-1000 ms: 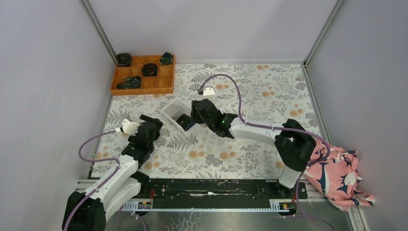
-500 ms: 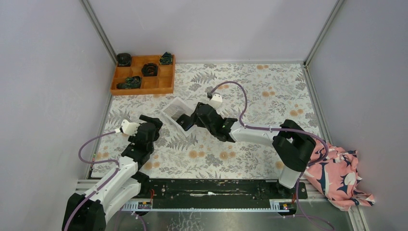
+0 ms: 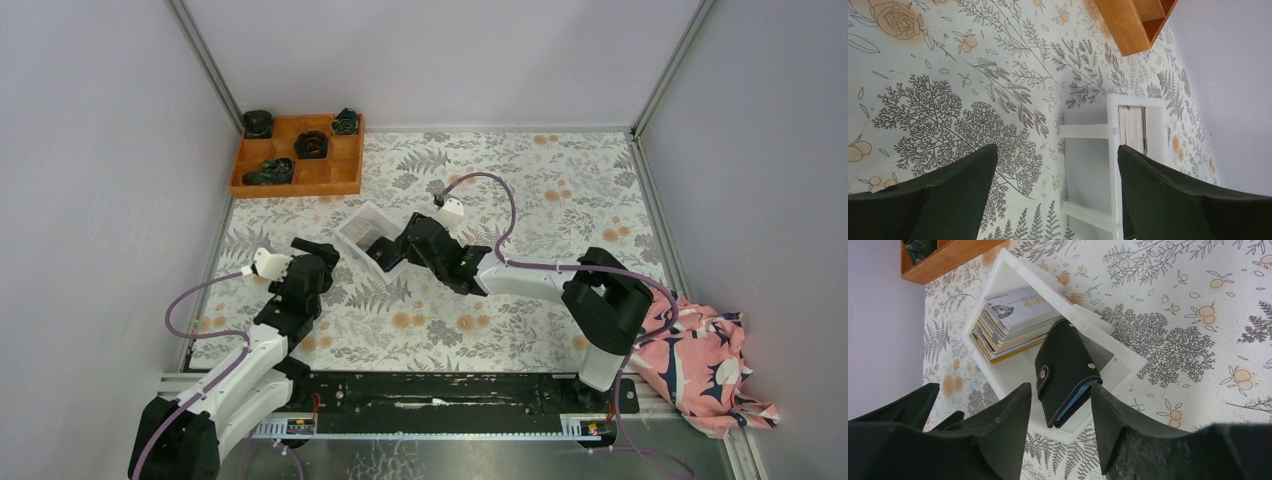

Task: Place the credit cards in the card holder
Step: Pick up the card holder from the storage box.

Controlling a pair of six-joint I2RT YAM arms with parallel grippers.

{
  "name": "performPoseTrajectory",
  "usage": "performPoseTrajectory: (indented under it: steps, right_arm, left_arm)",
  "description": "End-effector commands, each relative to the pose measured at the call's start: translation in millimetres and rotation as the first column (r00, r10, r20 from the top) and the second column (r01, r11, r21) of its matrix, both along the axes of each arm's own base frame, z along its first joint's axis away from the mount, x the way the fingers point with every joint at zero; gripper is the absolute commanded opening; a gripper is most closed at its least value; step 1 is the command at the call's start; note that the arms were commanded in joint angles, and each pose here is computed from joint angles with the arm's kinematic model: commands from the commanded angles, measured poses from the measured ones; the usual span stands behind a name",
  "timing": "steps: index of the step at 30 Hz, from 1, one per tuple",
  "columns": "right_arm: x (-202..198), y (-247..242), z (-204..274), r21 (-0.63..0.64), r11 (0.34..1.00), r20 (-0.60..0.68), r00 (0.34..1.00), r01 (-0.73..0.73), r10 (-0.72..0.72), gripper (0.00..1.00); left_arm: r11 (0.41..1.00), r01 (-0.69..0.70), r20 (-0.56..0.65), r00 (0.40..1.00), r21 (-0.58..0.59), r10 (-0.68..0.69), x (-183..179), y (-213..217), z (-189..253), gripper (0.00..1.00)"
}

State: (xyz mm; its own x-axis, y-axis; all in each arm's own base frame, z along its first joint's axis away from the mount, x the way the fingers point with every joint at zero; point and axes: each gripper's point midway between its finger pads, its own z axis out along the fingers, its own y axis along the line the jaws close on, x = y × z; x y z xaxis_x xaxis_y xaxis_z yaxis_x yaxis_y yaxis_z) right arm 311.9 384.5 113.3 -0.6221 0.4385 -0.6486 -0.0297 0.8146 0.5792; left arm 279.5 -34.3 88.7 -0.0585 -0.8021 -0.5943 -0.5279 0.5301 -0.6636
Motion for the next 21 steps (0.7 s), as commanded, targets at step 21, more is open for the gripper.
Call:
performPoseTrajectory:
  steps: [21]
  right_arm:
    - [8,13,-29,0.063,0.998,-0.065,0.998,0.027,-0.023,0.56]
  left_arm:
    - [1.0,-0.006,0.053,0.999,-0.014,0.007,5,-2,2,0.96]
